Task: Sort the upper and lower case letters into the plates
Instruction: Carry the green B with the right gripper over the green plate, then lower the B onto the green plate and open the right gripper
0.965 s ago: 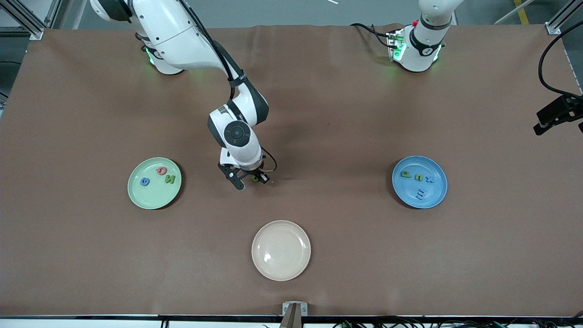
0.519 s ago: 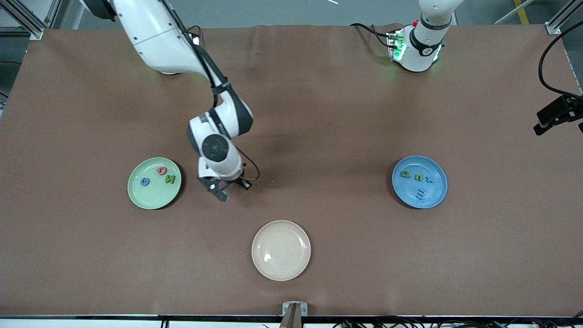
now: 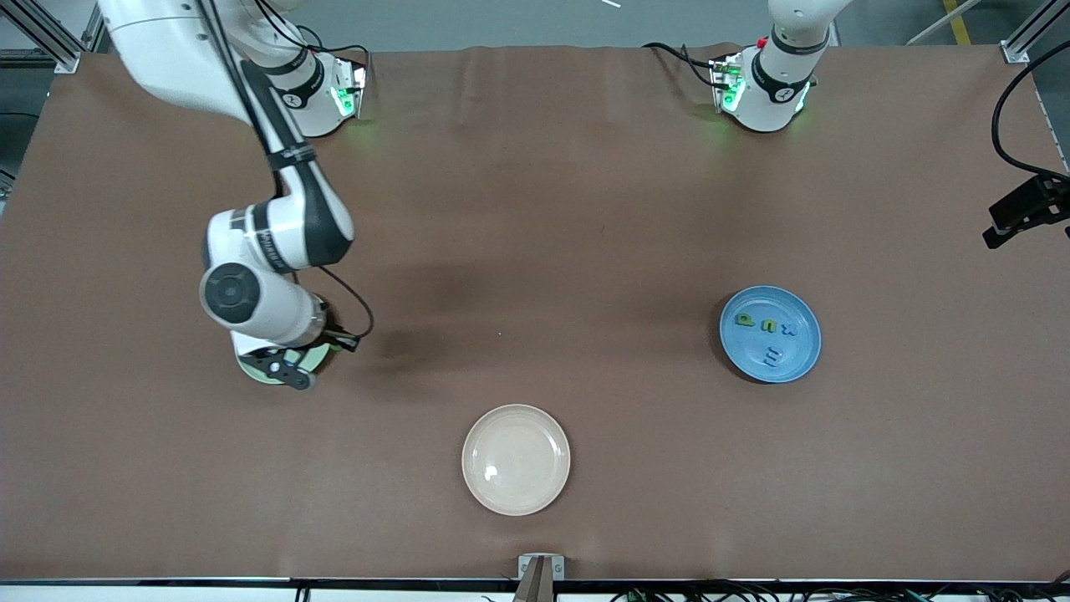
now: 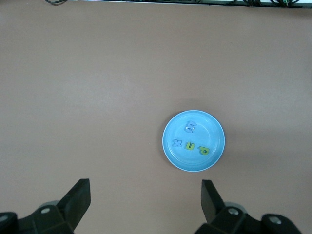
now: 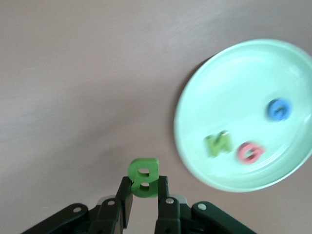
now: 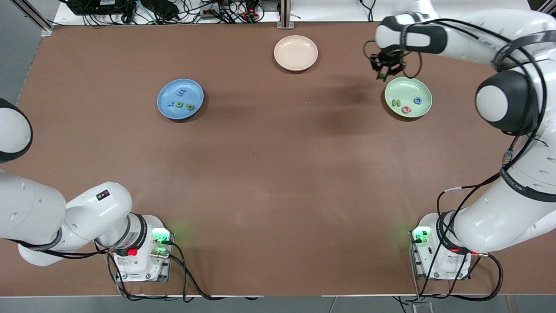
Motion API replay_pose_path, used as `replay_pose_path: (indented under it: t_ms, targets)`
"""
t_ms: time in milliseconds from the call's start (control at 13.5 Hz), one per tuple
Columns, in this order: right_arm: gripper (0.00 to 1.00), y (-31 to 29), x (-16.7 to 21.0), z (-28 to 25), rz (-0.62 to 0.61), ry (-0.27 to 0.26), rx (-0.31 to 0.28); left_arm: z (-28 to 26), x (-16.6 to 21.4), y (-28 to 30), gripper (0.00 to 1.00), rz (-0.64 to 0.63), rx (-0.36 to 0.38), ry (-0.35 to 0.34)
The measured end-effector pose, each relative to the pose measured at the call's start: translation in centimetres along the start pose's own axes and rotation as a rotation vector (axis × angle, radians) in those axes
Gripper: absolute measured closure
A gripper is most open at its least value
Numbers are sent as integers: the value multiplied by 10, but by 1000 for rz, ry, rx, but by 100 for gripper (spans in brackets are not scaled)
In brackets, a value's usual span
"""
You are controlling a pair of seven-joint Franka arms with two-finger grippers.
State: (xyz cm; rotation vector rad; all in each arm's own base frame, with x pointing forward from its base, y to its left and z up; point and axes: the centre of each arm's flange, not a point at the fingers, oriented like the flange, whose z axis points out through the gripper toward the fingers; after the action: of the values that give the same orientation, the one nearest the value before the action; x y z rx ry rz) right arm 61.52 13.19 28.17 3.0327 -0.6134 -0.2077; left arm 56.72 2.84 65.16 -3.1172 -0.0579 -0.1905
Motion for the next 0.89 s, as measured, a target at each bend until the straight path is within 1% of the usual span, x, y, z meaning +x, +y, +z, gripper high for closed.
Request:
replay_pose_path:
  t_ms: [148, 297, 371, 519, 668, 891]
  targets:
    - [75, 45, 23, 12, -59, 2, 12, 1, 0, 5, 0, 7, 2, -1]
    - [75, 86, 39, 31, -100, 31, 31, 1, 1, 6, 0, 7, 5, -2]
    - [75, 100, 40, 42, -118, 51, 38, 1, 1, 5, 0, 5, 6, -1]
    - [75, 116, 41, 57, -143, 69, 44, -1, 1, 7, 0, 8, 6, 2]
    - [75, 124, 43, 64, -150, 64, 42, -3, 1, 14, 0, 21, 4, 6]
    - [75, 120, 42, 77, -159, 61, 43, -6, -1, 20, 0, 30, 4, 9]
